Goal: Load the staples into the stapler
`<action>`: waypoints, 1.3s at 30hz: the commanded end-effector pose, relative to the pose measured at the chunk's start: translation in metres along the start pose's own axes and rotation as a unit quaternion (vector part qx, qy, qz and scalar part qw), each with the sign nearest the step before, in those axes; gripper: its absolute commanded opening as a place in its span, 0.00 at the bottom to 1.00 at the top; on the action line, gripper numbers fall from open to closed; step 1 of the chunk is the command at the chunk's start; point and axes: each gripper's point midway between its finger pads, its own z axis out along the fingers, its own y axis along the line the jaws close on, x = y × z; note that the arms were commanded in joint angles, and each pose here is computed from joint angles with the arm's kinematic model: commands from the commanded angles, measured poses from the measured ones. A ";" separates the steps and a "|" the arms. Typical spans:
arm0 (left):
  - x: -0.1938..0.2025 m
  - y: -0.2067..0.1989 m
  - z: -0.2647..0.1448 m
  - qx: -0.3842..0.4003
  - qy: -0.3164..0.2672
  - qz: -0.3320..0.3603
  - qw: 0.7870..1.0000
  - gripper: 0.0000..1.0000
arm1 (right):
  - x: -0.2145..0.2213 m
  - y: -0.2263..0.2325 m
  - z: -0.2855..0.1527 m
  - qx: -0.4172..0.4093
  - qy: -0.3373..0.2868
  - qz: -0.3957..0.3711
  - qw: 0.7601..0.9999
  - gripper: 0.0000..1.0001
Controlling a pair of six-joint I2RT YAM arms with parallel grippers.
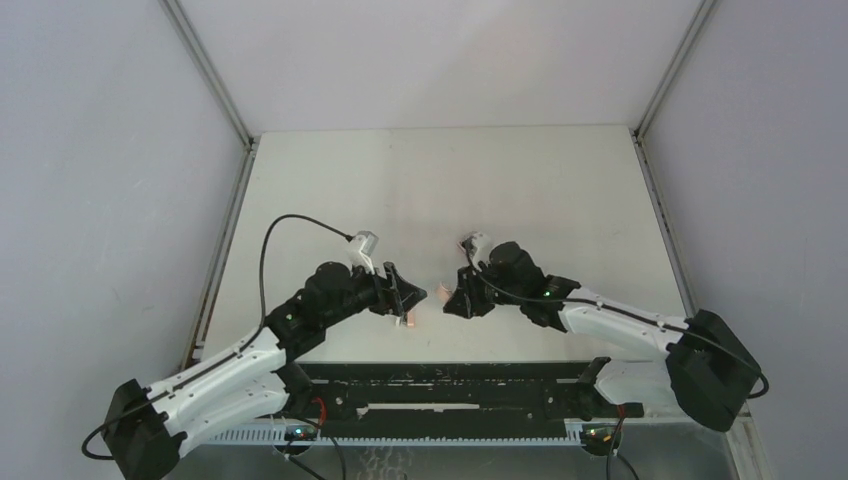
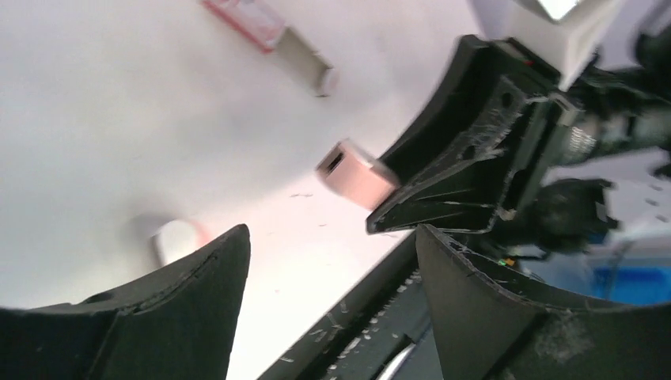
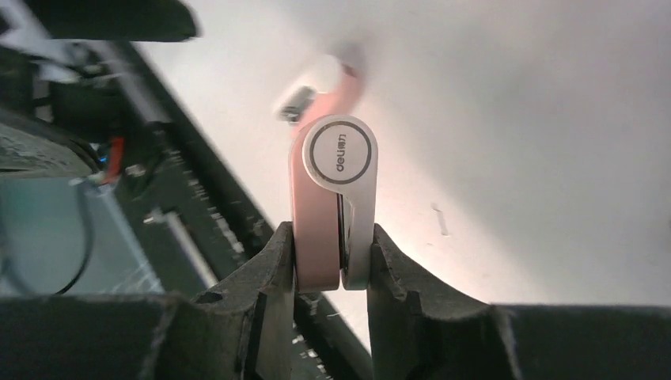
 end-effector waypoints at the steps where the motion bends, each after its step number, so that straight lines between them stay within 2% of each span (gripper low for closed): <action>1: 0.000 0.049 -0.001 -0.123 -0.009 -0.016 0.992 0.80 | -0.011 -0.044 0.009 0.169 -0.010 -0.022 0.985 0.00; 5: 0.002 0.065 0.000 -0.147 -0.025 -0.028 0.988 0.81 | -0.009 -0.053 0.026 0.218 0.010 -0.041 0.975 0.00; 12: 0.005 0.084 -0.003 -0.171 -0.030 -0.031 0.984 0.81 | -0.003 -0.049 0.063 0.246 0.050 -0.067 0.966 0.00; 14: 0.006 0.090 -0.004 -0.179 -0.028 -0.028 0.983 0.81 | 0.003 -0.049 0.071 0.248 0.064 -0.071 0.964 0.04; 16: 0.008 0.095 -0.004 -0.186 -0.026 -0.026 0.982 0.81 | 0.010 -0.051 0.077 0.246 0.075 -0.069 0.964 0.15; 18: 0.007 0.099 -0.005 -0.192 -0.026 -0.024 0.981 0.82 | 0.013 -0.049 0.080 0.238 0.081 -0.070 0.965 0.33; 20: 0.007 0.103 -0.004 -0.194 -0.025 -0.015 0.981 0.83 | 0.012 -0.046 0.080 0.231 0.081 -0.076 0.967 0.46; 22: 0.003 0.106 -0.003 -0.194 -0.027 -0.004 0.981 0.84 | 0.010 -0.041 0.080 0.224 0.078 -0.083 0.968 0.55; 25: -0.008 0.107 0.001 -0.189 -0.033 0.004 0.981 0.84 | 0.001 -0.035 0.077 0.214 0.066 -0.090 0.970 0.61; 28: -0.027 0.109 0.005 -0.186 -0.044 0.013 0.981 0.84 | -0.014 -0.029 0.068 0.207 0.045 -0.095 0.973 0.78; 30: -0.044 0.117 0.006 -0.199 -0.057 0.025 0.978 0.85 | -0.032 -0.031 0.056 0.206 0.023 -0.088 0.974 0.85; 33: -0.084 0.143 -0.009 -0.252 -0.104 0.031 0.962 0.85 | -0.061 -0.047 0.032 0.227 -0.014 -0.078 0.971 0.88; 36: -0.123 0.174 -0.038 -0.291 -0.167 0.004 0.942 0.84 | -0.087 -0.072 0.000 0.245 -0.055 -0.059 0.966 0.88; 37: -0.148 0.210 -0.080 -0.348 -0.240 -0.020 0.906 0.85 | -0.104 -0.100 -0.033 0.262 -0.104 -0.034 0.959 0.88; 39: -0.151 0.240 -0.120 -0.413 -0.291 -0.031 0.862 0.86 | -0.114 -0.125 -0.061 0.278 -0.151 -0.016 0.948 0.89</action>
